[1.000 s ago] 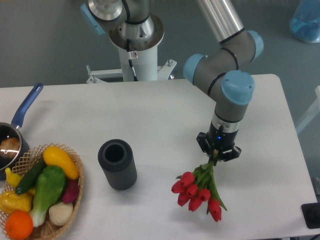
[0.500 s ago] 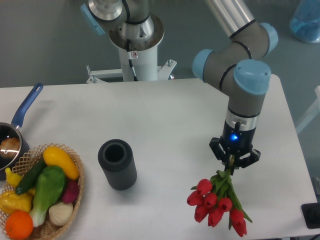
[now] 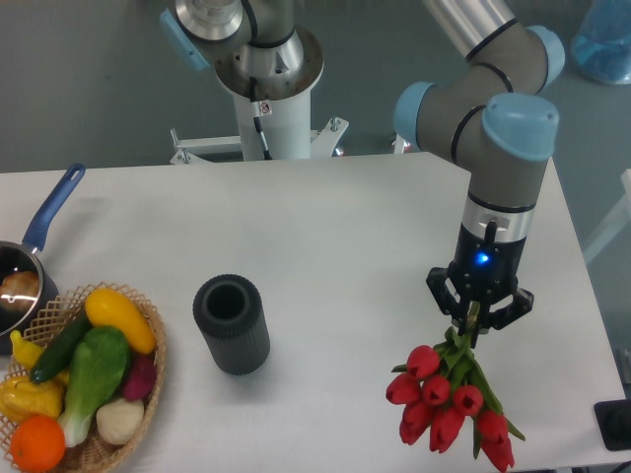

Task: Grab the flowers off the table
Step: 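Lift the gripped tulip bundle up off the table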

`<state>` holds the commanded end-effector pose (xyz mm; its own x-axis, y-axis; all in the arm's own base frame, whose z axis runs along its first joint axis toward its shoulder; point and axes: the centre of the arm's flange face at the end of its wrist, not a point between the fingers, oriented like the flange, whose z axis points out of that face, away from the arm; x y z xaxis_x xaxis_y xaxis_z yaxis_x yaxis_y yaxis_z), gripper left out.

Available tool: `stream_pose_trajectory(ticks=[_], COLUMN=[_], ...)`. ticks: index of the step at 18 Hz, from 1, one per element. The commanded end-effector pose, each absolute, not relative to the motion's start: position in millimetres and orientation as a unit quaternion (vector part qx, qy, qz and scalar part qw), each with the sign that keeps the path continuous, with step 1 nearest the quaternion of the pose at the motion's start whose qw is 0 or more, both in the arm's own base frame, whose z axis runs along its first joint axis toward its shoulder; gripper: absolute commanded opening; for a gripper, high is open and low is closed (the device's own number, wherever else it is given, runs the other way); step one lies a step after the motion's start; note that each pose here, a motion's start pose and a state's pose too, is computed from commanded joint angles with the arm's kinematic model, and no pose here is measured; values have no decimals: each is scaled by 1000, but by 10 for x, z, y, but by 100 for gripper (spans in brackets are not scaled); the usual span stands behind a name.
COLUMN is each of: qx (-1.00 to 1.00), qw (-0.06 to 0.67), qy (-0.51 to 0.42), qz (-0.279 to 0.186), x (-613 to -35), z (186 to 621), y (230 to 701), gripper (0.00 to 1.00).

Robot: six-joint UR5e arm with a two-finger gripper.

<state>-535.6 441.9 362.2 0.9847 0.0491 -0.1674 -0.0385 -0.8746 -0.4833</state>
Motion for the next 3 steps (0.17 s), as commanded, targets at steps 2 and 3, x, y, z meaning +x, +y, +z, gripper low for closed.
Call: stream_pose_trajectory(ticks=[2, 3], qx=[-964, -964], qw=[251, 252], qy=[-9, -11], qz=[86, 87], x=[-5359, -5359], z=[3629, 3631], y=[4420, 4420], gripper=[17, 17])
